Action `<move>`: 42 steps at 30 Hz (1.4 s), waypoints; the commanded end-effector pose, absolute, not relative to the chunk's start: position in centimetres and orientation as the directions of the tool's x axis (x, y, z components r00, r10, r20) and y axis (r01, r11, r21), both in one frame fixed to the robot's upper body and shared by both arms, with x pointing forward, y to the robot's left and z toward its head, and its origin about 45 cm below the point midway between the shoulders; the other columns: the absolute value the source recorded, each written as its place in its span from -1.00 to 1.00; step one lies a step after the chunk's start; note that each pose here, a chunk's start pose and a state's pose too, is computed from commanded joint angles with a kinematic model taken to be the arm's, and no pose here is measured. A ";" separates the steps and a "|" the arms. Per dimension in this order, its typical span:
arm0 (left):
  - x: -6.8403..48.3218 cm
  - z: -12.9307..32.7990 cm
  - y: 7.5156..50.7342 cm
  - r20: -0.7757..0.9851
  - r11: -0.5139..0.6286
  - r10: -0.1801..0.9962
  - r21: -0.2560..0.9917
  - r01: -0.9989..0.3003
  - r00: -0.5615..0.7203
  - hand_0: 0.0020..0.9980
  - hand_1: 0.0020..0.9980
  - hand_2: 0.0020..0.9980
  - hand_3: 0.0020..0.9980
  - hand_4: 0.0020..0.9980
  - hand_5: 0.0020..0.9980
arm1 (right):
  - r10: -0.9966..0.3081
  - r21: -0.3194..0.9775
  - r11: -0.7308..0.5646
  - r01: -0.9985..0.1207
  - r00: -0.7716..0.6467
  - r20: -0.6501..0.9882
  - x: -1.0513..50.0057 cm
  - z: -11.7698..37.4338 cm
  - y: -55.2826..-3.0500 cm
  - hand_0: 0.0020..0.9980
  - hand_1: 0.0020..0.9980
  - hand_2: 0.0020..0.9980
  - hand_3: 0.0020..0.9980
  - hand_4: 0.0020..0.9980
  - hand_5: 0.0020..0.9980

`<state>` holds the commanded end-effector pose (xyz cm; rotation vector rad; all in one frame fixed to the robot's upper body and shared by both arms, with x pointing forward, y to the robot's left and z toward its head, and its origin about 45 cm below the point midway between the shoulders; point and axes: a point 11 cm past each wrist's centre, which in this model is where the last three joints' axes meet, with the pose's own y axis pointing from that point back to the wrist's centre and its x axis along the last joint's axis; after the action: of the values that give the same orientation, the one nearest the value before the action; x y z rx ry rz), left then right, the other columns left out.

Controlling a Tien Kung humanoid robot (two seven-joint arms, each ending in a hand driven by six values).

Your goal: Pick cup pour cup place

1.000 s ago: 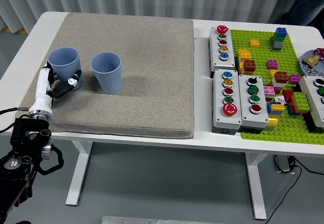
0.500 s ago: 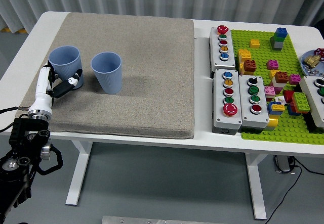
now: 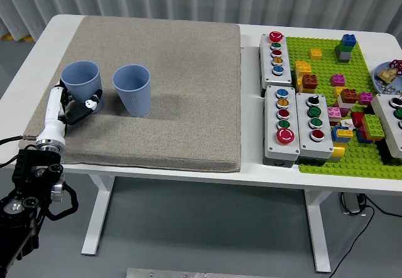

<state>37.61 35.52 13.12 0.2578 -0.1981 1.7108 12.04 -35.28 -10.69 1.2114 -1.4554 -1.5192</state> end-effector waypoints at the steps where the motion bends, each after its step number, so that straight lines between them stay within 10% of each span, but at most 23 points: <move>1: 37.6 13.1 35.5 0.281 -0.153 0.949 0.014 -0.988 -0.143 0.29 0.34 0.51 0.40 0.40 -0.93 | -0.935 0.985 -0.125 -0.116 -0.319 -0.156 12.0 -10.7 -35.3 0.50 0.41 0.51 0.22 -0.80 -0.45; 15: 37.5 13.2 34.7 0.280 -0.073 0.958 0.030 -0.997 -0.062 0.35 0.43 0.69 0.64 0.77 -0.50 | -0.934 0.985 -0.124 -0.123 -0.321 -0.158 12.4 -10.6 -35.4 0.50 0.41 0.51 0.22 -0.80 -0.44; 16: 37.5 13.2 34.6 0.280 -0.067 0.958 0.032 -0.997 -0.055 0.51 0.58 0.95 0.95 0.85 -0.36 | -0.934 0.985 -0.124 -0.124 -0.322 -0.158 12.4 -10.6 -35.4 0.50 0.41 0.51 0.22 -0.80 -0.44; 42: 36.9 13.6 35.2 0.294 -0.037 0.955 0.042 -0.998 -0.023 0.60 0.65 1.00 1.00 0.94 -0.23 | -0.933 0.985 -0.123 -0.124 -0.323 -0.157 12.4 -10.6 -35.4 0.50 0.41 0.51 0.22 -0.80 -0.43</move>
<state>36.91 35.15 13.61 0.2722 -0.1976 1.5885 12.41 -35.42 -10.57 1.2148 -1.4665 -1.5193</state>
